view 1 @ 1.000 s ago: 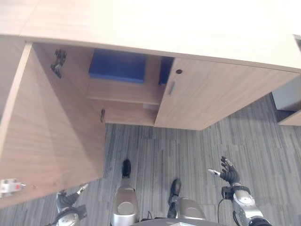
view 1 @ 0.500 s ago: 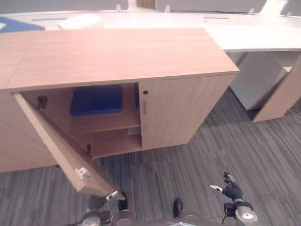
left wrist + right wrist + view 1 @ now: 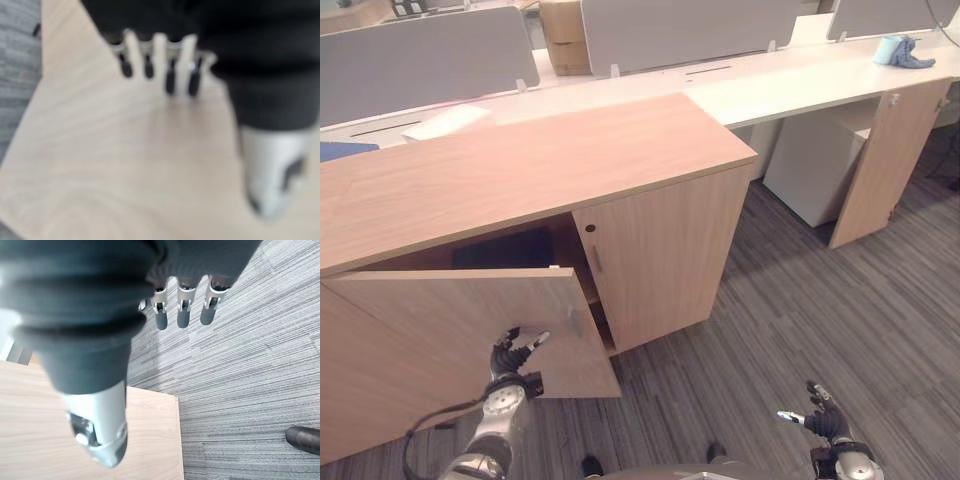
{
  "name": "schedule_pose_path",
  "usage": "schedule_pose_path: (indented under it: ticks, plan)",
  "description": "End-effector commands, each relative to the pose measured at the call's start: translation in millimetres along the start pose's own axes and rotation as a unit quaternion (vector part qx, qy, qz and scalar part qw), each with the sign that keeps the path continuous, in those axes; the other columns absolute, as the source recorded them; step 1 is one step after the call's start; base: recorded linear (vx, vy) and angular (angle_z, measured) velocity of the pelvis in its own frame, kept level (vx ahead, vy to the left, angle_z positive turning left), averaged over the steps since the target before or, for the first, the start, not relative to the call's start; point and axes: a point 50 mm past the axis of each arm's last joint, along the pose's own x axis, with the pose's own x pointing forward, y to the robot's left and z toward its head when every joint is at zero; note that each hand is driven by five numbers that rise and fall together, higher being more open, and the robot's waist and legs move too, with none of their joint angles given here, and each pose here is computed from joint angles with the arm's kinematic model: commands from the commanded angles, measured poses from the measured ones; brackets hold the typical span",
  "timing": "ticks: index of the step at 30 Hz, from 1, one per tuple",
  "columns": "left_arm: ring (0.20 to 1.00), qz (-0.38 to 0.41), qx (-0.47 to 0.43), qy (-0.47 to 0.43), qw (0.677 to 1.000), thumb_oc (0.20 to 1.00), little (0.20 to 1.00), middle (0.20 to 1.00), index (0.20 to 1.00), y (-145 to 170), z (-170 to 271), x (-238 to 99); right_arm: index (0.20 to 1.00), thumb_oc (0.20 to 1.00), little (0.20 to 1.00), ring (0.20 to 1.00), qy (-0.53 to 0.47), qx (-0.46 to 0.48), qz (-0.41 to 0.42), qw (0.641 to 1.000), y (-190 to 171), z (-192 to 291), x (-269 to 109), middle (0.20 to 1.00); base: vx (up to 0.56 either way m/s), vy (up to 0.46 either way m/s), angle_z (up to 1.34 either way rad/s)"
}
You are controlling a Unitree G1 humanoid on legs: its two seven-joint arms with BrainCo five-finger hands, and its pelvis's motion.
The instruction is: Put the empty folder in the office cabinet
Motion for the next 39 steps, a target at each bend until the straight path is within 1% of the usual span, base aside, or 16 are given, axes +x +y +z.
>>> schedule_pose_path:
  ticks: [1, 7, 9, 11, 12, 13, 15, 16, 17, 22, 25, 29, 32, 34, 37, 39]
  plan:
    - [1.0, 0.072, -0.025, -0.089, 0.993, 1.0, 1.0, 1.0, 1.0, 25, 63, 24, 1.0, 1.0, 1.0, 1.0, -0.077, -0.049, 0.016, 0.996, -7, 46, 18, 1.0, 0.02, 0.044, -0.07]
    - [1.0, 0.067, -0.014, -0.082, 0.994, 1.0, 1.0, 1.0, 1.0, 34, 69, 26, 1.0, 1.0, 1.0, 1.0, -0.078, -0.054, 0.021, 0.995, -9, 44, 17, 1.0, 0.0, 0.002, 0.0]
    - [1.0, 0.029, 0.005, -0.037, 0.999, 1.0, 1.0, 1.0, 1.0, 29, 57, 26, 1.0, 1.0, 1.0, 1.0, -0.08, -0.049, 0.022, 0.995, -8, 46, 18, 1.0, -0.02, -0.038, 0.04]
    - [1.0, 0.011, 0.02, -0.021, 1.0, 1.0, 1.0, 1.0, 1.0, 26, 49, 25, 1.0, 1.0, 1.0, 1.0, -0.081, -0.048, 0.022, 0.995, -7, 47, 18, 1.0, -0.02, -0.05, 0.04]
    - [1.0, -0.01, 0.022, 0.007, 1.0, 1.0, 1.0, 1.0, 1.0, 19, 35, 21, 1.0, 1.0, 1.0, 1.0, -0.082, -0.045, 0.023, 0.995, -5, 48, 19, 1.0, -0.05, -0.12, 0.12]
    - [1.0, -0.026, 0.018, 0.05, 0.998, 1.0, 1.0, 1.0, 1.0, 10, 8, 11, 1.0, 1.0, 1.0, 1.0, -0.082, -0.041, 0.027, 0.995, -2, 50, 20, 1.0, -0.04, -0.101, 0.12]
    - [1.0, -0.028, 0.019, 0.052, 0.998, 1.0, 1.0, 1.0, 1.0, 9, 5, 10, 1.0, 1.0, 1.0, 1.0, -0.082, -0.04, 0.028, 0.995, -2, 50, 20, 1.0, -0.02, -0.046, 0.07]
    - [1.0, -0.033, 0.013, 0.069, 0.997, 1.0, 1.0, 1.0, 1.0, 6, -7, 5, 1.0, 1.0, 1.0, 1.0, -0.08, -0.038, 0.029, 0.996, 0, 50, 21, 1.0, -0.03, -0.104, 0.14]
    - [1.0, -0.034, 0.003, 0.117, 0.993, 1.0, 1.0, 1.0, 1.0, 6, -37, -11, 1.0, 1.0, 1.0, 1.0, -0.062, -0.026, 0.033, 0.997, 5, 46, 22, 1.0, -0.04, -0.131, 0.19]
    - [1.0, -0.049, 0.017, 0.237, 0.97, 1.0, 1.0, 1.0, 1.0, 13, -96, -50, 1.0, 1.0, 1.0, 1.0, 0.011, -0.013, 0.056, 0.998, 17, 24, 24, 1.0, -0.05, -0.147, 0.23]
    - [1.0, -0.063, 0.001, 0.298, 0.952, 1.0, 1.0, 1.0, 1.0, 15, -122, -72, 1.0, 1.0, 1.0, 1.0, 0.061, 0.014, 0.069, 0.996, 23, 8, 23, 1.0, -0.06, -0.165, 0.3]
    - [1.0, -0.05, -0.02, 0.322, 0.945, 1.0, 1.0, 1.0, 1.0, 15, -137, -87, 1.0, 1.0, 1.0, 1.0, 0.102, 0.017, 0.077, 0.992, 30, -5, 21, 1.0, -0.06, -0.143, 0.26]
    - [1.0, -0.047, 0.0, 0.338, 0.94, 1.0, 1.0, 1.0, 1.0, 16, -142, -92, 1.0, 1.0, 1.0, 1.0, 0.132, 0.04, 0.077, 0.987, 39, -14, 20, 1.0, -0.09, -0.317, 0.25]
    - [1.0, -0.071, 0.033, 0.333, 0.939, 1.0, 1.0, 1.0, 1.0, 11, -140, -88, 1.0, 1.0, 1.0, 1.0, 0.147, 0.054, 0.071, 0.985, 45, -19, 18, 1.0, -0.12, -0.329, 1.3]
    - [1.0, -0.084, 0.026, 0.314, 0.945, 1.0, 1.0, 1.0, 1.0, 5, -133, -81, 1.0, 1.0, 1.0, 1.0, 0.154, 0.046, 0.07, 0.985, 46, -19, 19, 1.0, -0.11, -0.171, 0.88]
    - [1.0, -0.11, 0.031, 0.298, 0.948, 1.0, 1.0, 1.0, 1.0, -5, -124, -71, 1.0, 1.0, 1.0, 1.0, 0.154, 0.047, 0.059, 0.985, 41, -17, 21, 1.0, -0.2, -0.153, 0.49]
